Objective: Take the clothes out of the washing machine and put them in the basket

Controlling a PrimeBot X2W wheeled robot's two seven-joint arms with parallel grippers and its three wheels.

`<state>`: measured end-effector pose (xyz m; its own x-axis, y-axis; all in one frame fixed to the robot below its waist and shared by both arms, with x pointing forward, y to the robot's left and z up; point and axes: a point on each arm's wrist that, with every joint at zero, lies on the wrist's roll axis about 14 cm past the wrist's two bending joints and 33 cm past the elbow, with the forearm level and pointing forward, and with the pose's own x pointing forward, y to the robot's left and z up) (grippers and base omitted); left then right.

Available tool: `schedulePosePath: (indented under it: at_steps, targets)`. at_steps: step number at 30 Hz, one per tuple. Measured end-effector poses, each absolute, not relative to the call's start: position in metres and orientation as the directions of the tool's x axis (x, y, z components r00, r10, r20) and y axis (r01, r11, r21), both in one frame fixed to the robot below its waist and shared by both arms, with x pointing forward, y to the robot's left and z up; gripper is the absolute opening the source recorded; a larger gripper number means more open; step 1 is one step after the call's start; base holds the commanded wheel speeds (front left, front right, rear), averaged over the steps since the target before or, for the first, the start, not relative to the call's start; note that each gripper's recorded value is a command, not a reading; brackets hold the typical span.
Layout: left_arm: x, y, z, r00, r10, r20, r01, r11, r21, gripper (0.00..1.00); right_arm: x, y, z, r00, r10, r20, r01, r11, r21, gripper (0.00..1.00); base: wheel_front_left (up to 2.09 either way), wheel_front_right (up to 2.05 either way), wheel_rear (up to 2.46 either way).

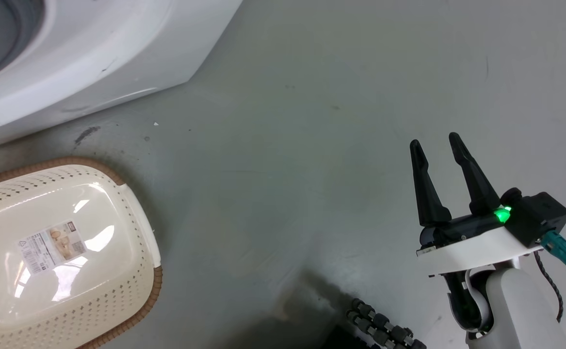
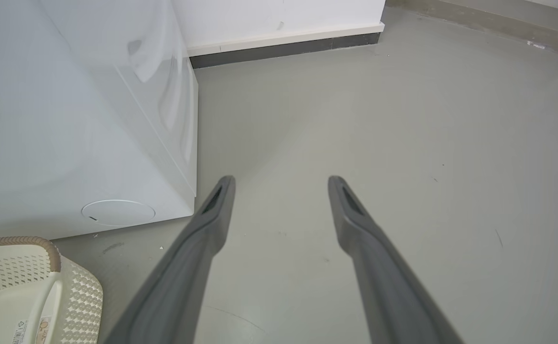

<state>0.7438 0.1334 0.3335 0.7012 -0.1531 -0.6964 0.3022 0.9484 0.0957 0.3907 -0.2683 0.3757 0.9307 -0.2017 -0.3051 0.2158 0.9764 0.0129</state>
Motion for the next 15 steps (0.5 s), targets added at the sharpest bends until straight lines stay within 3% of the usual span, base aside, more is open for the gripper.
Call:
schedulePosePath:
  at_steps: [5, 6, 7, 8, 9, 15]
  targets:
    - [0.738, 0.137, 0.315, 0.631, -0.128, -0.765, 0.299, 0.950, 0.087, 1.00, 0.389, -0.270, 0.371, 0.924, -0.209, -0.321, 0.226, 0.974, 0.017, 1.00, 0.00, 0.00, 0.00]
    - [0.736, 0.137, 0.313, 0.621, -0.125, -0.774, 0.299, 0.950, 0.087, 0.89, 0.389, -0.270, 0.370, 0.923, -0.209, -0.323, 0.227, 0.974, 0.018, 1.00, 0.00, 0.00, 0.00]
    - [0.735, 0.137, 0.311, 0.615, -0.122, -0.779, 0.301, 0.949, 0.089, 0.51, 0.389, -0.269, 0.369, 0.922, -0.208, -0.326, 0.226, 0.974, 0.019, 1.00, 0.00, 0.00, 0.00]
    - [0.734, 0.138, 0.309, 0.611, -0.118, -0.783, 0.299, 0.950, 0.090, 0.33, 0.389, -0.269, 0.368, 0.922, -0.207, -0.328, 0.226, 0.974, 0.019, 1.00, 0.00, 0.00, 0.00]
    - [0.733, 0.137, 0.307, 0.608, -0.116, -0.785, 0.296, 0.951, 0.088, 0.00, 0.389, -0.269, 0.368, 0.922, -0.206, -0.328, 0.224, 0.974, 0.020, 1.00, 0.00, 0.00, 0.00]
    - [0.728, 0.137, 0.306, 0.604, -0.105, -0.790, 0.287, 0.953, 0.093, 0.00, 0.394, -0.270, 0.371, 0.926, -0.207, -0.314, 0.227, 0.974, 0.027, 1.00, 0.00, 0.00, 0.00]
